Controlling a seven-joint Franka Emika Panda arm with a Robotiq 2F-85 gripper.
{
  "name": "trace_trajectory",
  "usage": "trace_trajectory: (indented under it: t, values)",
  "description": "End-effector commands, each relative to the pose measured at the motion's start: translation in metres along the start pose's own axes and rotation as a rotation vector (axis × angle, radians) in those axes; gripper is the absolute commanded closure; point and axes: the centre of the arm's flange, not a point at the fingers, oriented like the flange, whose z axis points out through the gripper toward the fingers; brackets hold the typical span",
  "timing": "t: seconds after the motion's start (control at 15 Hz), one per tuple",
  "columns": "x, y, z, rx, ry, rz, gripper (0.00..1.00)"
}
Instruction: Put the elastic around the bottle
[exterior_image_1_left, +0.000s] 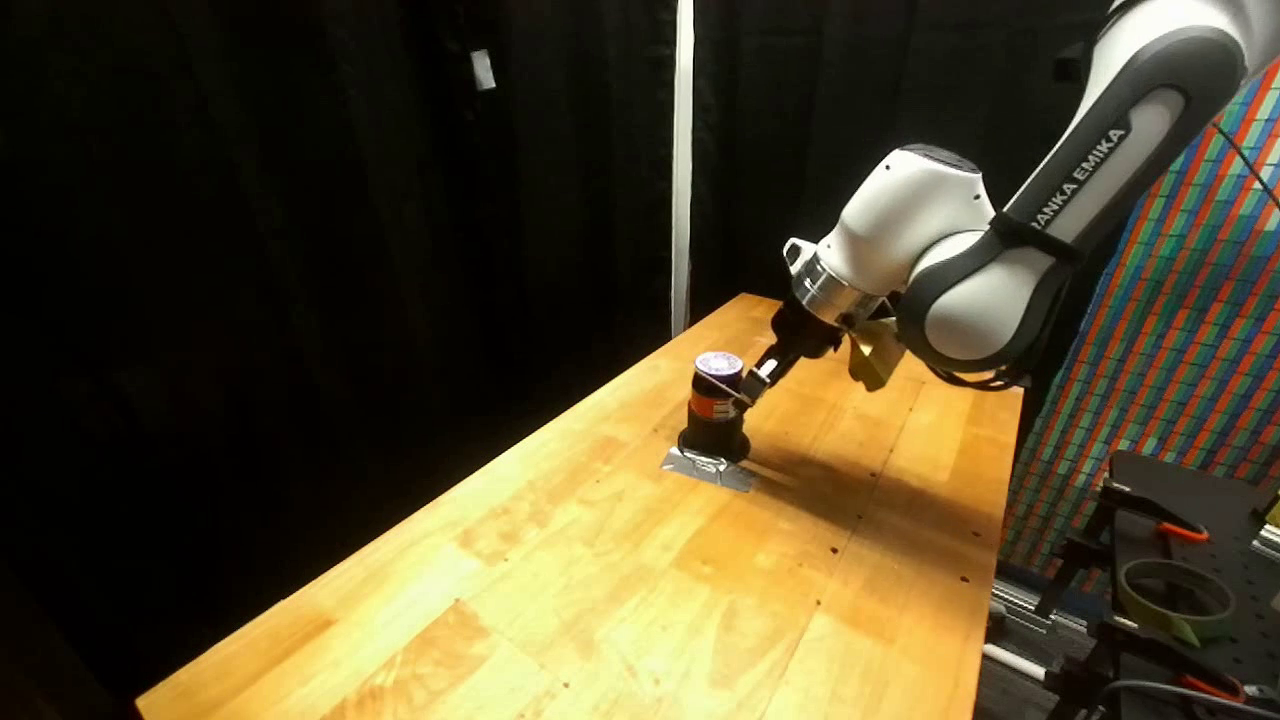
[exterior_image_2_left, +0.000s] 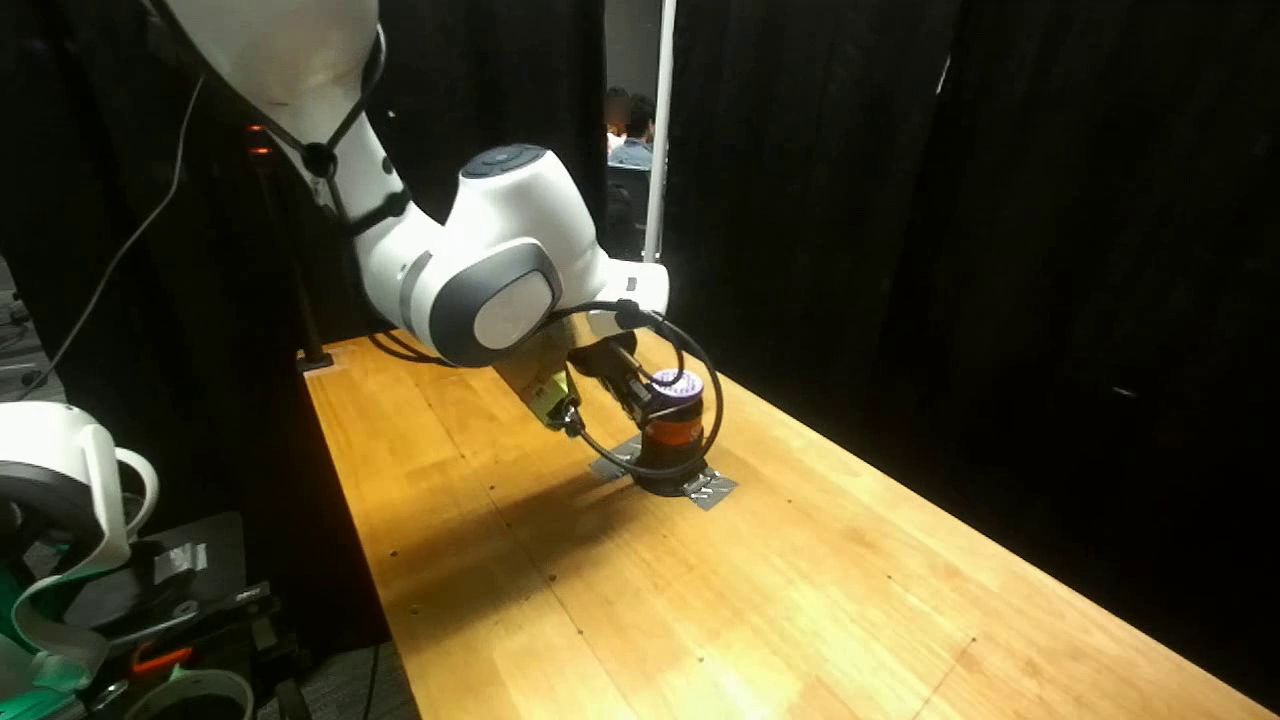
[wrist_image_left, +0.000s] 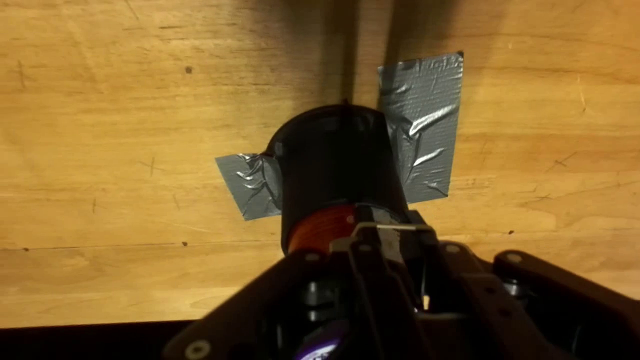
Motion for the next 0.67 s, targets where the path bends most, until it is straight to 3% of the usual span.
trace_trajectory:
  t: [0.0, 0.6]
  values:
    - [-0.016, -0.017, -0.014, -0.063, 0.127, 0.055, 0.77]
    - [-0.027, -0.029, -0.023, -0.149, 0.278, 0.107, 0.78]
